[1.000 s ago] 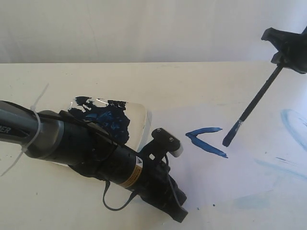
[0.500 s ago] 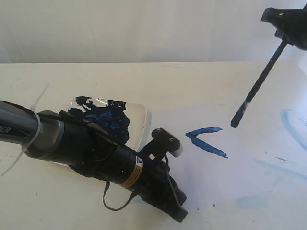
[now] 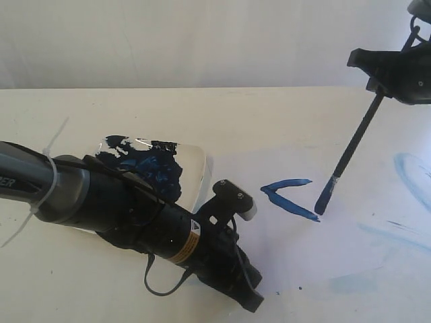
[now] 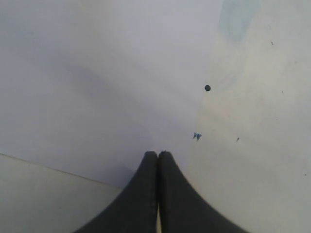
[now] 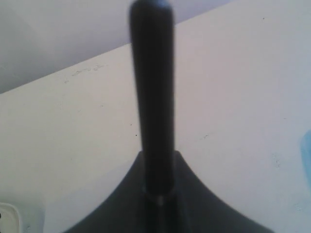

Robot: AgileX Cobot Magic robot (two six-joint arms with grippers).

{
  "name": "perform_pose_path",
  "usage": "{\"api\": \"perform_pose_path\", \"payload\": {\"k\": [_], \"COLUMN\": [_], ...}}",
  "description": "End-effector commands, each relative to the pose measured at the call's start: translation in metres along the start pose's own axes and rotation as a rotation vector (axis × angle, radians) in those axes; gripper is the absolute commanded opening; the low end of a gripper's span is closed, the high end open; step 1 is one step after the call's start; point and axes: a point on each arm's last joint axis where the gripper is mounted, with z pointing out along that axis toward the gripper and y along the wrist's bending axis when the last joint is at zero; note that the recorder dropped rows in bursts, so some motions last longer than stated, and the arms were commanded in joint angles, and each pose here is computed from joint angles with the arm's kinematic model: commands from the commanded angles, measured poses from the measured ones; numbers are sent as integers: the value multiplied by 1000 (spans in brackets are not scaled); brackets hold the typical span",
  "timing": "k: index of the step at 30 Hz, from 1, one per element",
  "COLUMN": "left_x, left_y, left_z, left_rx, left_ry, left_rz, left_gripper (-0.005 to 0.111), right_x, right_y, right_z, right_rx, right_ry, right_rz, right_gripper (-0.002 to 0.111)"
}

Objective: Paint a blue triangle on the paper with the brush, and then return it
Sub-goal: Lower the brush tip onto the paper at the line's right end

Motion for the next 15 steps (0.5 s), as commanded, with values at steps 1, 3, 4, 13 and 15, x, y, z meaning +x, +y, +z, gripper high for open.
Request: {"api": "perform_pose_path", "payload": {"k": [1, 3, 4, 13, 15], "left_x": [2, 2, 2, 2, 2], "left_y": [2, 2, 2, 2, 2], "left_z": [0, 0, 0, 0, 0], "left_rx": [-13, -13, -13, -13, -13], "left_ry": [8, 8, 8, 8, 8], "left_rz": [4, 4, 4, 4, 4], "left_gripper": [0, 0, 0, 0, 0], "right_x": [2, 4, 5, 5, 4], "right_y": [0, -1, -2, -5, -5], "right_z": [3, 6, 7, 16, 16], "right_rx": [3, 6, 8, 21, 22], "right_ry": [6, 14, 20, -2, -19], "right_rz": [8, 9, 9, 12, 12], "right_gripper": [0, 0, 0, 0, 0]}}
